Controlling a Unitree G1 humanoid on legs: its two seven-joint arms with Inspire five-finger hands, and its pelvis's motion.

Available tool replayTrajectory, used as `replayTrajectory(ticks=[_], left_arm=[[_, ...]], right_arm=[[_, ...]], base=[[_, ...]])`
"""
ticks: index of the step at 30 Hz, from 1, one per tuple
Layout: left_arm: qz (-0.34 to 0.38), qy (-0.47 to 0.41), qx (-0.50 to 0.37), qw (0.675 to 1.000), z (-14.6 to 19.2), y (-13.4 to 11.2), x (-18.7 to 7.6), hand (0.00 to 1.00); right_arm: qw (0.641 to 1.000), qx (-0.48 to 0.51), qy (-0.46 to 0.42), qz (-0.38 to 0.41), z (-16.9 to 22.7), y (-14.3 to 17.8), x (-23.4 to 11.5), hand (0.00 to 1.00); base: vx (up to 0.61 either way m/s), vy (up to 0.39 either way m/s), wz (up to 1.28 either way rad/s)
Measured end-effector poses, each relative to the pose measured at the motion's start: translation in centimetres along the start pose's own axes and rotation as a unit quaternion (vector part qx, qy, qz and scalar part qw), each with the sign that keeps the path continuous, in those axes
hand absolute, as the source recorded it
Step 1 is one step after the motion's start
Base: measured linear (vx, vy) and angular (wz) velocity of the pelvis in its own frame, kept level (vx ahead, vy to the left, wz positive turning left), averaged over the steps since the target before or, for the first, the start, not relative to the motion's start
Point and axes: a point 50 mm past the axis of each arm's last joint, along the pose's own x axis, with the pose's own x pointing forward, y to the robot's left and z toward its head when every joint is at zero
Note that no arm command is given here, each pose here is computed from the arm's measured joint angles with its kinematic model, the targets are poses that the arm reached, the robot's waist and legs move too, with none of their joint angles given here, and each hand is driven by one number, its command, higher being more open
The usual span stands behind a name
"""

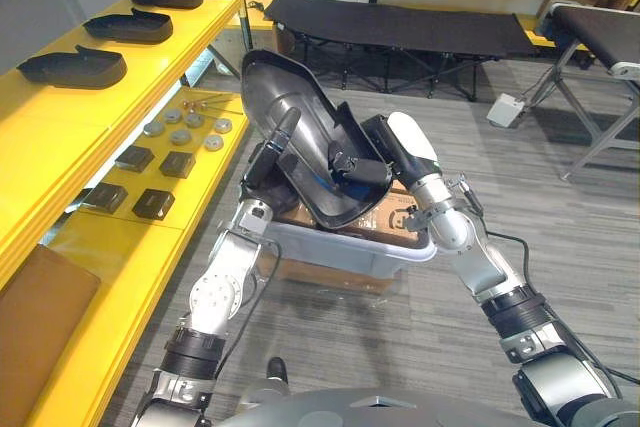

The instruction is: Walk over and take three plastic housings, then place them on the shelf

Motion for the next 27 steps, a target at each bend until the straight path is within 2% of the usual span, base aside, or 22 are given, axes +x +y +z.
replayTrajectory(ticks=[7,12,17,24,25,27], left_arm=[[0.044,0.042,0.138,0.989,-0.3,1.3,-0.3,0.0],[0.051,0.069,0.244,0.966,-0.4,1.8,-0.5,0.0],[0.046,0.081,0.241,0.966,-0.8,2.4,-1.0,0.0],[0.041,0.067,0.169,0.982,-1.2,3.5,-2.1,0.0],[0.039,0.064,0.16,0.984,-1.3,3.5,-2.2,0.0],[0.034,0.059,0.14,0.988,-1.4,3.4,-2.4,0.0]], right_arm=[[0.999,-0.001,-0.008,-0.034,0.0,-0.5,-0.2,0.0],[1.0,-0.003,0.003,-0.001,-0.5,0.5,-1.1,0.0],[1.0,-0.005,0.008,0.005,-0.7,0.6,-1.4,0.0],[1.0,0.001,-0.006,0.01,-0.1,1.1,-1.4,0.0],[1.0,0.002,-0.008,0.009,0.1,1.1,-1.4,1.0],[1.0,0.008,-0.012,0.005,0.4,1.2,-1.7,1.0]], base=[[-0.02,0.004,-0.01],[0.0,0.001,-0.01],[0.03,0.003,-0.08],[0.02,0.003,-0.01],[0.0,0.0,0.0],[0.0,0.0,0.0]])
